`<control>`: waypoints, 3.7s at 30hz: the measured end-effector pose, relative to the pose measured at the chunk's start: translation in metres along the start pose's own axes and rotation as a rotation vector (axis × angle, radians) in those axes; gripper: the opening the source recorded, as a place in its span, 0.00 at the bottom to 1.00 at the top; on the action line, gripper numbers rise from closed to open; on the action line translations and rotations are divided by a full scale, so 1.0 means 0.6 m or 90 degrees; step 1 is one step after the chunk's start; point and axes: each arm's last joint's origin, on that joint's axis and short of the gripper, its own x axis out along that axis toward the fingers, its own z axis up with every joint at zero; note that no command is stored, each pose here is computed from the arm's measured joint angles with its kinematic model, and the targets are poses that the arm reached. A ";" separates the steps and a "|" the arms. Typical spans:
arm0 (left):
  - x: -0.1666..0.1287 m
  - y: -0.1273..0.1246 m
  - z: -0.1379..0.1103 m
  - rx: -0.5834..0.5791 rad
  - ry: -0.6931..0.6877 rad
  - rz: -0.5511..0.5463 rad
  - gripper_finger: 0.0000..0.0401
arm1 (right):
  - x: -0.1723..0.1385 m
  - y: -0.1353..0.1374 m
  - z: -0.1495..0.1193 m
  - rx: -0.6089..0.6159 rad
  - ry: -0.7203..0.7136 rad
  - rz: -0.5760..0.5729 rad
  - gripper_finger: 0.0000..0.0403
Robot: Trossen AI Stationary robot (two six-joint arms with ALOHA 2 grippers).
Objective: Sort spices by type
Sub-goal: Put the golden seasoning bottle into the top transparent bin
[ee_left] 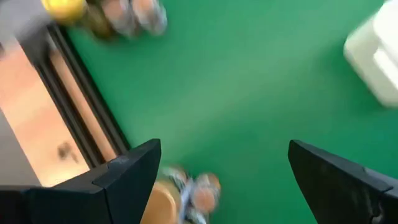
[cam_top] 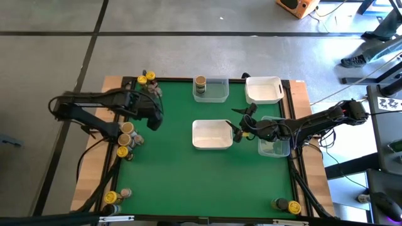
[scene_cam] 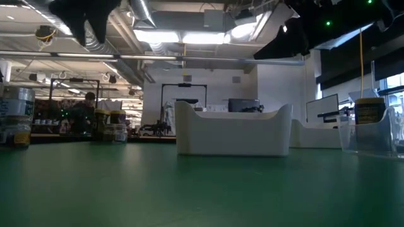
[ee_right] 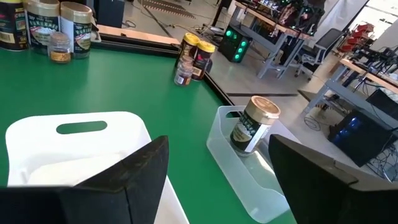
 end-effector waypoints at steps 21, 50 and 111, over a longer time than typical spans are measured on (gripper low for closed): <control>0.103 0.019 -0.024 -0.064 0.238 0.064 0.40 | 0.000 0.000 0.001 0.005 -0.004 0.000 0.68; 0.052 -0.009 -0.003 0.019 0.132 0.026 0.00 | 0.000 0.001 0.007 0.020 -0.025 0.020 0.68; 0.151 0.069 -0.052 0.152 0.254 0.031 0.01 | 0.000 0.002 0.007 0.020 -0.029 0.042 0.68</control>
